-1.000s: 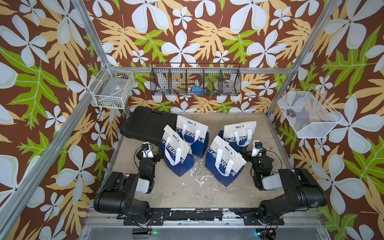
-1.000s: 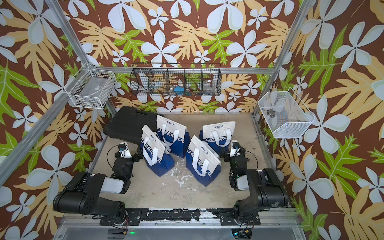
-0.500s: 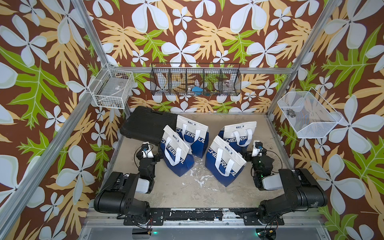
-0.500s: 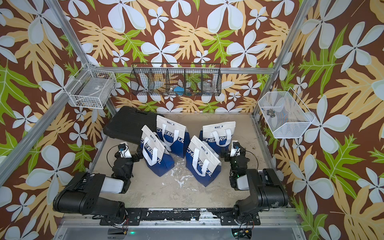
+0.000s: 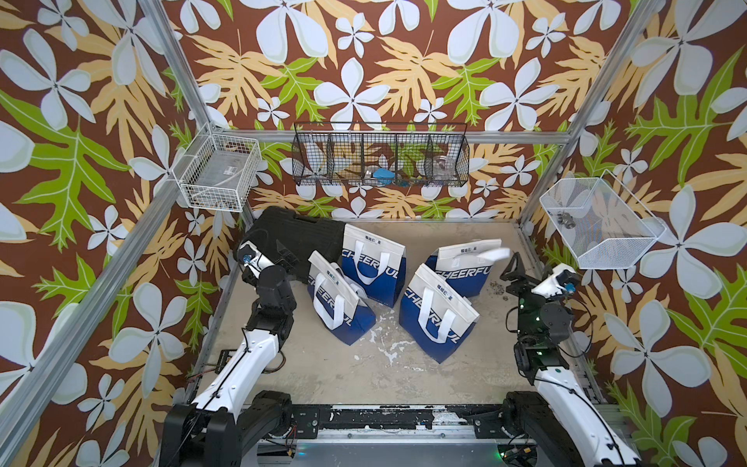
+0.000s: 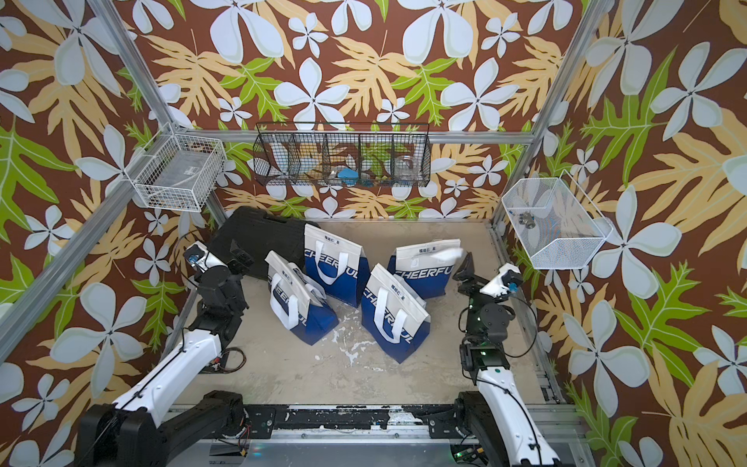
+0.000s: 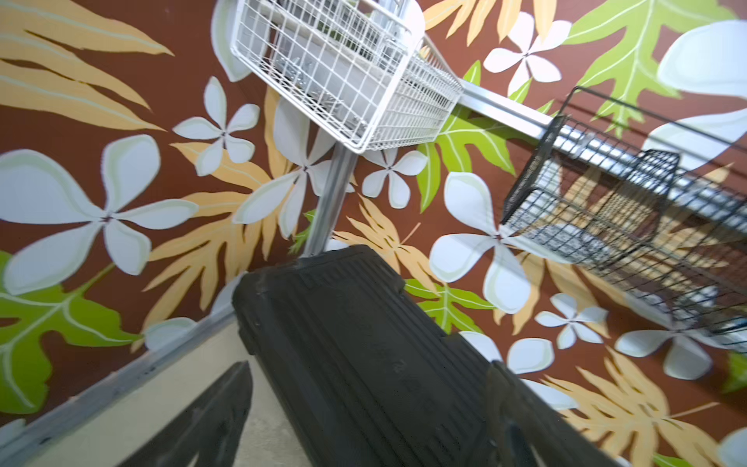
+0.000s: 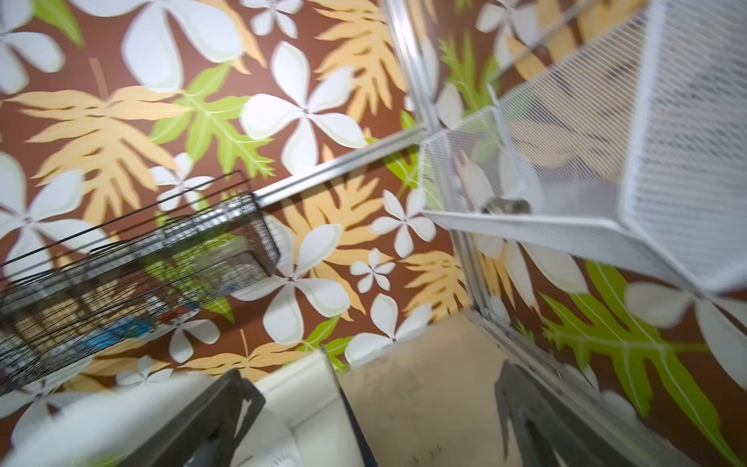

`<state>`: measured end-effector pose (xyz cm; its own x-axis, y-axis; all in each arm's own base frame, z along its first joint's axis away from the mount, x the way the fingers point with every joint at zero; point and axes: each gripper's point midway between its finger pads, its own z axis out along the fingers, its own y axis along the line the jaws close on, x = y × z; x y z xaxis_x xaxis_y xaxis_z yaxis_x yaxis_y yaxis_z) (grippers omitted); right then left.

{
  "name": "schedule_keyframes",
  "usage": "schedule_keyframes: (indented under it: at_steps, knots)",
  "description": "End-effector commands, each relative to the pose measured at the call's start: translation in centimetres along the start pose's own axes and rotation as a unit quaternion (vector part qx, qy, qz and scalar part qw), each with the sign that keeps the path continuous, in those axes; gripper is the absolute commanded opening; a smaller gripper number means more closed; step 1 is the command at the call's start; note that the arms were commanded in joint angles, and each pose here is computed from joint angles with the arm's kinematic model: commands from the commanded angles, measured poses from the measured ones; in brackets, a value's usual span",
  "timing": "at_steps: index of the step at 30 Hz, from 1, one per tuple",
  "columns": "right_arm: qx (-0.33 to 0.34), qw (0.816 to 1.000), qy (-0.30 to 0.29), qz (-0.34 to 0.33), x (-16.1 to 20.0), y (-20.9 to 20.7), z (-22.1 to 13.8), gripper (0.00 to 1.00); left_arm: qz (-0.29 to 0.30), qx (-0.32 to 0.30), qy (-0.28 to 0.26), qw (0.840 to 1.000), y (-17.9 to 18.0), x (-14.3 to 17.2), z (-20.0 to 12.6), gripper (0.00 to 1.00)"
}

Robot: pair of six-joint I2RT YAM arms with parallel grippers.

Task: Open the takeout bag
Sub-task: Adjust the takeout bag at the center of the board.

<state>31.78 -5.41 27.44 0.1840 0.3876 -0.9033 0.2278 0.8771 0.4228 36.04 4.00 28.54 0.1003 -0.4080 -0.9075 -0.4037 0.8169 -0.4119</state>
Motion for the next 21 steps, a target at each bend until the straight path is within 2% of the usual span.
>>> schedule_keyframes:
  at_steps: [1, 2, 4, 7, 9, 11, 13, 16, 19, 21]
  knots:
    - [0.011, 0.979, 0.203, 0.030, 5.6, 1.3, -0.1, 0.88, -0.040, 0.043, 0.149, 0.987, -1.1, 4.9, -2.9, 0.87]
    - [0.025, 0.970, 0.240, 0.005, 6.3, 1.9, -0.4, 0.89, -0.050, 0.070, 0.164, 0.983, -2.3, 4.6, -4.1, 0.86]
    - [0.053, 0.963, 0.263, -0.033, 6.0, 2.3, -1.6, 0.92, -0.046, 0.121, 0.185, 0.974, -4.6, 4.0, -6.5, 0.84]
    - [0.037, 0.966, 0.250, -0.057, 2.9, 3.5, -3.6, 0.95, -0.035, 0.167, 0.200, 0.965, -6.2, 3.0, -9.4, 0.82]
    - [0.038, 0.969, 0.237, -0.067, 0.3, 3.8, -4.7, 0.92, -0.026, 0.200, 0.217, 0.955, -7.4, 2.5, -10.7, 0.79]
    - [0.056, 0.964, 0.245, -0.089, -1.7, 3.7, -5.3, 0.83, -0.019, 0.239, 0.245, 0.939, -9.2, 2.6, -12.0, 0.75]
    - [0.063, 0.952, 0.280, -0.105, -2.5, 4.1, -5.7, 0.81, -0.025, 0.288, 0.277, 0.916, -11.4, 3.0, -13.6, 0.72]
    - [0.034, 0.932, 0.351, -0.089, -1.6, 5.5, -7.2, 0.79, -0.016, 0.350, 0.313, 0.883, -14.6, 3.7, -16.1, 0.69]
    - [0.011, 0.929, 0.363, -0.069, -1.3, 5.6, -9.2, 0.77, 0.006, 0.401, 0.331, 0.854, -17.2, 4.3, -19.0, 0.70]
    - [-0.030, 0.931, 0.357, -0.069, -1.6, 6.5, -10.1, 0.75, 0.022, 0.432, 0.345, 0.833, -18.6, 5.2, -20.9, 0.70]
